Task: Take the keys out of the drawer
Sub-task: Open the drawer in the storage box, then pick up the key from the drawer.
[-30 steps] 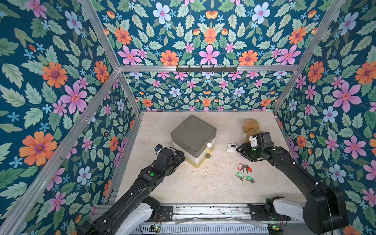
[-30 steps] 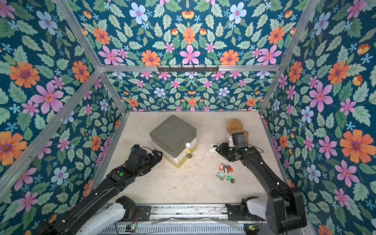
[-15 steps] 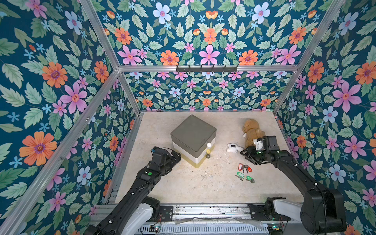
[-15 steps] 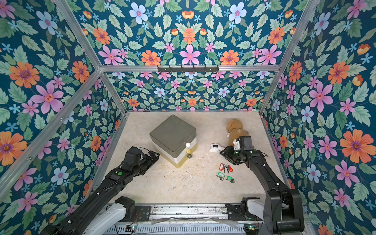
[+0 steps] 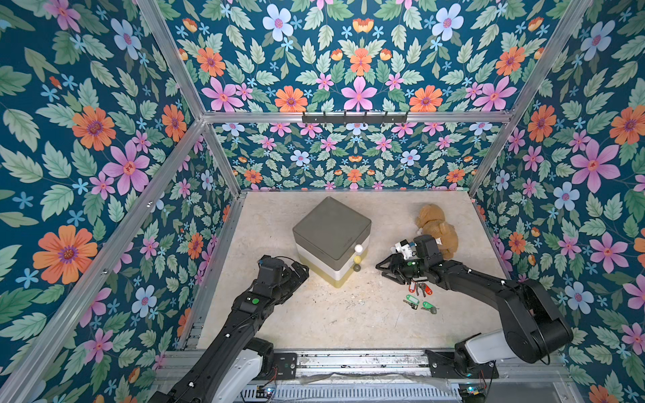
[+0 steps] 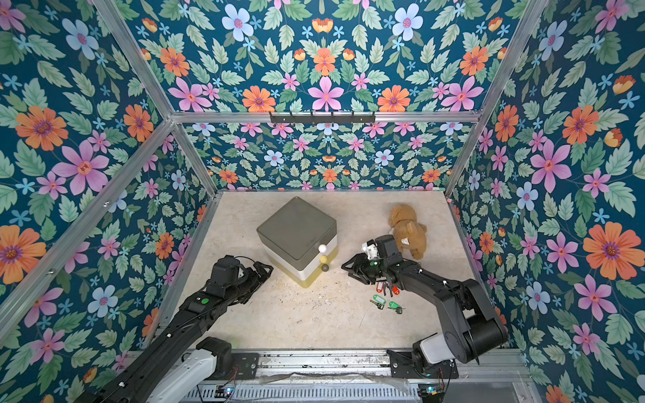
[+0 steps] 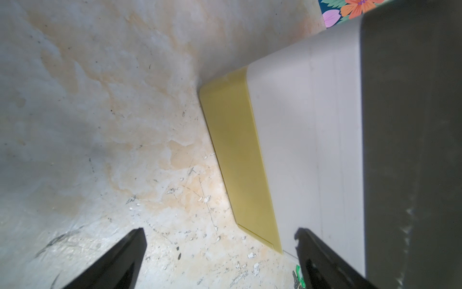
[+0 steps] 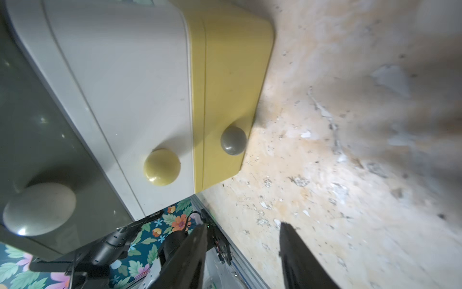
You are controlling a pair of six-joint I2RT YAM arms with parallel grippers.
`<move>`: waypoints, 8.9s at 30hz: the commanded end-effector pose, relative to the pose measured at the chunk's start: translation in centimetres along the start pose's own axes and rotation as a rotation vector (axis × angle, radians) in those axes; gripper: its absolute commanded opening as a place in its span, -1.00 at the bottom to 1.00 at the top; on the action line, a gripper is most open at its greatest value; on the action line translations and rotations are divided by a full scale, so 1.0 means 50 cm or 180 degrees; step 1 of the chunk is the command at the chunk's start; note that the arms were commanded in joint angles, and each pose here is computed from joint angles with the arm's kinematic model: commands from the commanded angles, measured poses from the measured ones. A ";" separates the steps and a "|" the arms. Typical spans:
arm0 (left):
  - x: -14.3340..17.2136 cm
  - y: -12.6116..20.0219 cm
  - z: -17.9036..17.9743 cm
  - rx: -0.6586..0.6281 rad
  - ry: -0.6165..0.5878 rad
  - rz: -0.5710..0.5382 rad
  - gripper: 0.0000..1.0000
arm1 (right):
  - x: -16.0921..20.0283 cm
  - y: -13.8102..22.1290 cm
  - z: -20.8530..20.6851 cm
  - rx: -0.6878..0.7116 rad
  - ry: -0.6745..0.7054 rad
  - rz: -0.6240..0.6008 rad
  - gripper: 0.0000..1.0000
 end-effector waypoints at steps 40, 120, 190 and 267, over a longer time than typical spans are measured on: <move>-0.001 0.007 -0.001 0.0126 -0.0143 0.0179 0.98 | -0.026 -0.179 -0.002 -0.0444 -0.0158 0.0318 -0.16; -0.020 0.018 -0.038 0.0476 -0.0048 0.0058 0.98 | 0.091 0.038 -0.160 0.0449 -0.0014 -0.0083 -0.41; -0.100 0.044 -0.354 0.1170 -0.1717 -0.0058 0.98 | -0.065 -0.161 0.007 0.1211 0.0453 -0.0034 -0.44; -0.070 0.151 -0.371 0.1970 -0.1708 -0.0230 0.99 | -0.034 0.024 0.149 0.1123 0.0924 -0.0749 -1.00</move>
Point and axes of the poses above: each gripper's point midway between its finger pads, its own y axis back along the fingers, its own z axis along the line the jaws close on, x = y × z, the point moved 7 cm from there along y, back along the fingers, and after that the axes turned 1 degree about -y, right-handed, at the moved point
